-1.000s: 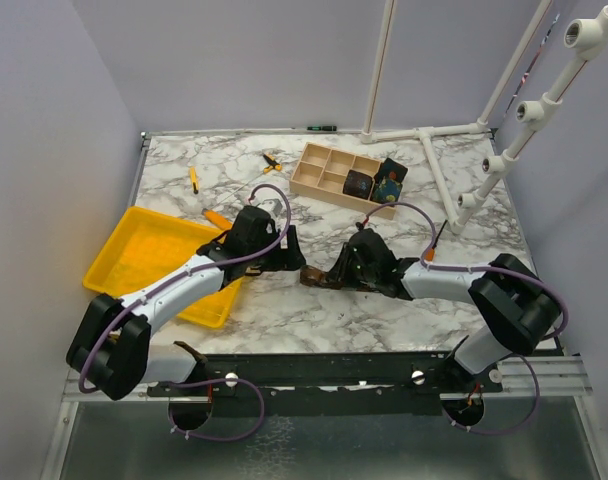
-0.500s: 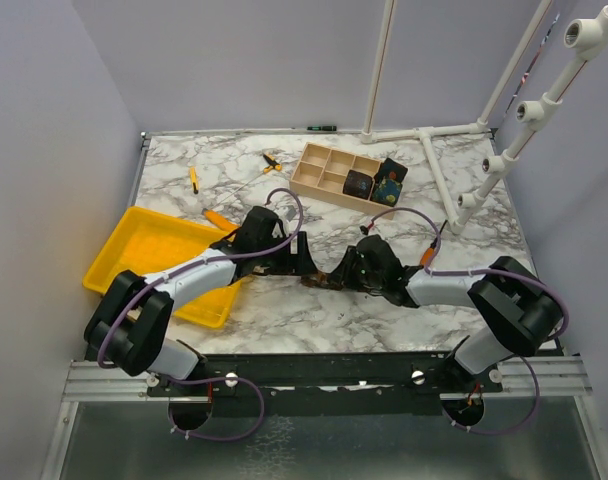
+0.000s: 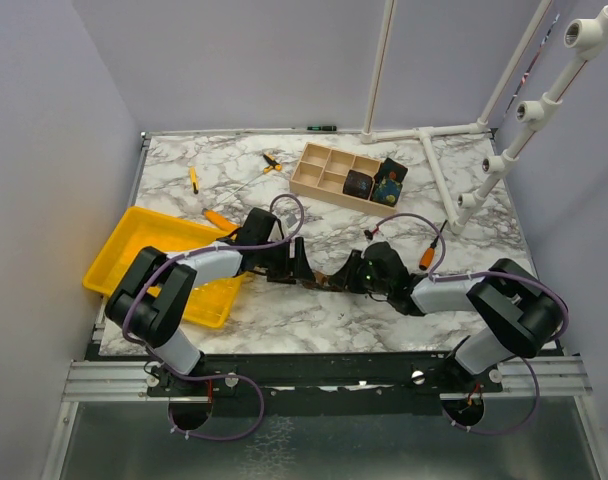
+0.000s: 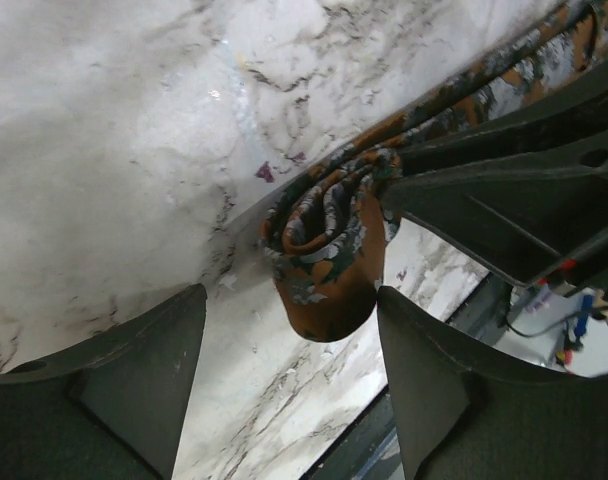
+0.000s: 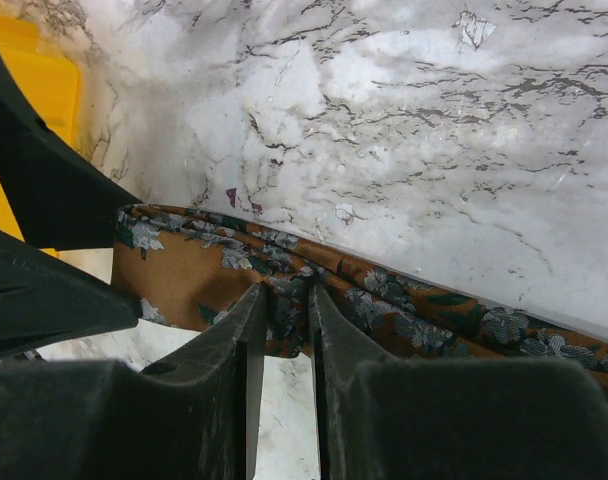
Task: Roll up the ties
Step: Roll the tie at the center of the board.
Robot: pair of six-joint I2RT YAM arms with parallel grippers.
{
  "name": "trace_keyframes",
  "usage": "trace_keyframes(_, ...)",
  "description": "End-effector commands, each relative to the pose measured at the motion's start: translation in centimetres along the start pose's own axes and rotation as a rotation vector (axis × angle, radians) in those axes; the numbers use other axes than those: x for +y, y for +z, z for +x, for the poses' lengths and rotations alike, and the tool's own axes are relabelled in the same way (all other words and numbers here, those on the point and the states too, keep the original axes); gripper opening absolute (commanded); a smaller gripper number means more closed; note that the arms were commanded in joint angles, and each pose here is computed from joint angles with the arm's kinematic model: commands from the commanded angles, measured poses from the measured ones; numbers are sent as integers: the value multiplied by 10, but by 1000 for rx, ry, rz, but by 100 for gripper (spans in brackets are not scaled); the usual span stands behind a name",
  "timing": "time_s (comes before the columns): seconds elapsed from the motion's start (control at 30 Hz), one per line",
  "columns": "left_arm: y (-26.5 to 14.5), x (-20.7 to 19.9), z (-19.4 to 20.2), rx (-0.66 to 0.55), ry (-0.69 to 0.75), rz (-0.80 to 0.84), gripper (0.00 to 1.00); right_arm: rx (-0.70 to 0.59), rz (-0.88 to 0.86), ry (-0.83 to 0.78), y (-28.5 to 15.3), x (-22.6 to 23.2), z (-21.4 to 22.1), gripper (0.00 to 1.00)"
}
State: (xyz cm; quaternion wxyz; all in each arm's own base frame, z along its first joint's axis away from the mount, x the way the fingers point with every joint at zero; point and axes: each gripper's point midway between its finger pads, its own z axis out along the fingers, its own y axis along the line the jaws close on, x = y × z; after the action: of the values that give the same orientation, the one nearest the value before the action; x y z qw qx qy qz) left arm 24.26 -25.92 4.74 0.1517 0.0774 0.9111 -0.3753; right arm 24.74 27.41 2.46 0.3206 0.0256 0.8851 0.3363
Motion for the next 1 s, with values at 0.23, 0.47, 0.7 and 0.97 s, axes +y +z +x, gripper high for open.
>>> trace_keyframes(0.23, 12, -12, 0, 13, -29, 111, 71, 91, 41, -32, -4, -25, 31, 23)
trace_keyframes(0.47, 20, -12, 1, 4, -75, 146, 61, 92, 36, -35, -4, -25, 32, 22)
trace_keyframes(0.7, 20, -13, 0, -38, -120, 171, 51, 89, 31, -32, -4, -25, 32, 22)
trace_keyframes(0.97, 20, -13, 2, -49, -127, 179, 26, 89, 26, -26, -4, -24, 32, 21)
